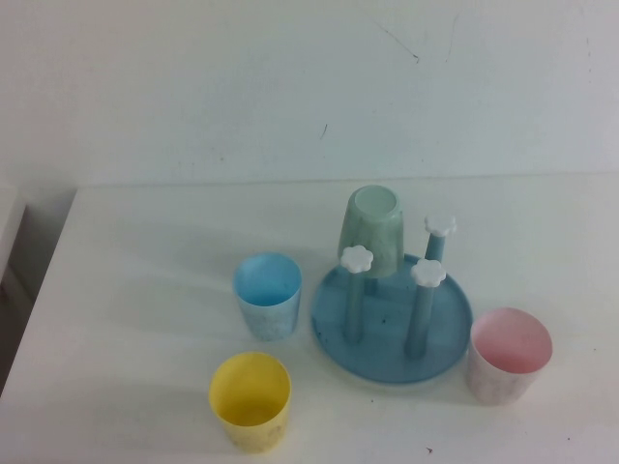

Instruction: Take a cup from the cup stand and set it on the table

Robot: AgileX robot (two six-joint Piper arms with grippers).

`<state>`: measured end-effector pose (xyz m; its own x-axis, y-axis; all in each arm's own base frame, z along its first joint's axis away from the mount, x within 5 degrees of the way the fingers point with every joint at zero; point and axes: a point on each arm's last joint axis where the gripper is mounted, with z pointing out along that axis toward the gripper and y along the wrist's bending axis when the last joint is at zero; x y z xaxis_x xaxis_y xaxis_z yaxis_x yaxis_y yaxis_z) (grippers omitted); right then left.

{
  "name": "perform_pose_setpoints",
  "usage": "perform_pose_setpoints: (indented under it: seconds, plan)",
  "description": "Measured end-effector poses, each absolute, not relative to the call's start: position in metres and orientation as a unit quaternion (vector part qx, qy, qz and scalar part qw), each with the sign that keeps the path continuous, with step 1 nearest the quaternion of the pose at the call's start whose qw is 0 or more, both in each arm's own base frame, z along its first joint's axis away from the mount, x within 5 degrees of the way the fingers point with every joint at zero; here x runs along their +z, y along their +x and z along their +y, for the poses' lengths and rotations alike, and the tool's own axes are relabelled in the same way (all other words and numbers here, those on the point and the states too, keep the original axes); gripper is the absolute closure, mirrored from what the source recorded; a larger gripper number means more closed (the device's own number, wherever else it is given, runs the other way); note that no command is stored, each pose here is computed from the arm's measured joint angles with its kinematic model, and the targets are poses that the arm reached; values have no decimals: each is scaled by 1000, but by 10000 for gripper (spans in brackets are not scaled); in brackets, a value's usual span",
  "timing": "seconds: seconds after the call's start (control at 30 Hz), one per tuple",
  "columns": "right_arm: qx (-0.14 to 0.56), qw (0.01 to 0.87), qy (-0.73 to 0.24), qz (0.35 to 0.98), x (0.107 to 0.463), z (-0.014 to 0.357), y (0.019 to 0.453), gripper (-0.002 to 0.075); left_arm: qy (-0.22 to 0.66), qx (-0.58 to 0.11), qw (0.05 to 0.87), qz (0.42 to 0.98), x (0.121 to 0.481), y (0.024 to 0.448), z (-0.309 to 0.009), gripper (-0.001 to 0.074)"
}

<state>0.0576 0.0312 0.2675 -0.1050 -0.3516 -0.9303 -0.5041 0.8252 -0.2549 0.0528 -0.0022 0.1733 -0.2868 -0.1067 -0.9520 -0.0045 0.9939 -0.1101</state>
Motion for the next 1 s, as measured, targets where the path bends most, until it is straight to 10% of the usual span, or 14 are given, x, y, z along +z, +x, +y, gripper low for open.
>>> perform_pose_setpoints:
  seconds: [1.0]
  plan:
    - [63,603,-289,741,268,31,58,728,-30,-40,595,802,173,53,-2,737]
